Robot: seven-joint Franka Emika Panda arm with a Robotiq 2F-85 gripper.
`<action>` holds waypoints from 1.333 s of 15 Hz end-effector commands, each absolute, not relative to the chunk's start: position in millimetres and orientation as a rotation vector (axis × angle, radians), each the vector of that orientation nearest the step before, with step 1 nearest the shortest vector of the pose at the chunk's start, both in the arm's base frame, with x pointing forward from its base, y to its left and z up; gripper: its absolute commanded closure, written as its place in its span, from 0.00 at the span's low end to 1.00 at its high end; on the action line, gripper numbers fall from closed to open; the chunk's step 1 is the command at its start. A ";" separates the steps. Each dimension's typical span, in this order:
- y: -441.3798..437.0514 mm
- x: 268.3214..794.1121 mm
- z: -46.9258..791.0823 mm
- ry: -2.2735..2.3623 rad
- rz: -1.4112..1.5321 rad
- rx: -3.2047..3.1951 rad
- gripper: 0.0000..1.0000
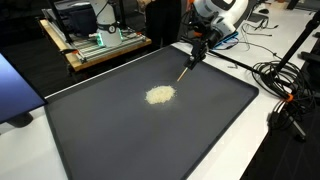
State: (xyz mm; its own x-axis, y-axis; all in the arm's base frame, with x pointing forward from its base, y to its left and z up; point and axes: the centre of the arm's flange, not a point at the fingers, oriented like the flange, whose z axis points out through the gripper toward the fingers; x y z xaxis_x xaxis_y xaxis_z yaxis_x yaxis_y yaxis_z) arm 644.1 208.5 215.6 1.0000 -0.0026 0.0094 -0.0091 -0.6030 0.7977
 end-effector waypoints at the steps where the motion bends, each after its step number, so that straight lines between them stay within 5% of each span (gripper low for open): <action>1: 212.5 673.6 207.6 0.046 -0.044 2.221 0.97; 20: 68.7 728.5 258.1 0.143 -0.344 2.697 0.97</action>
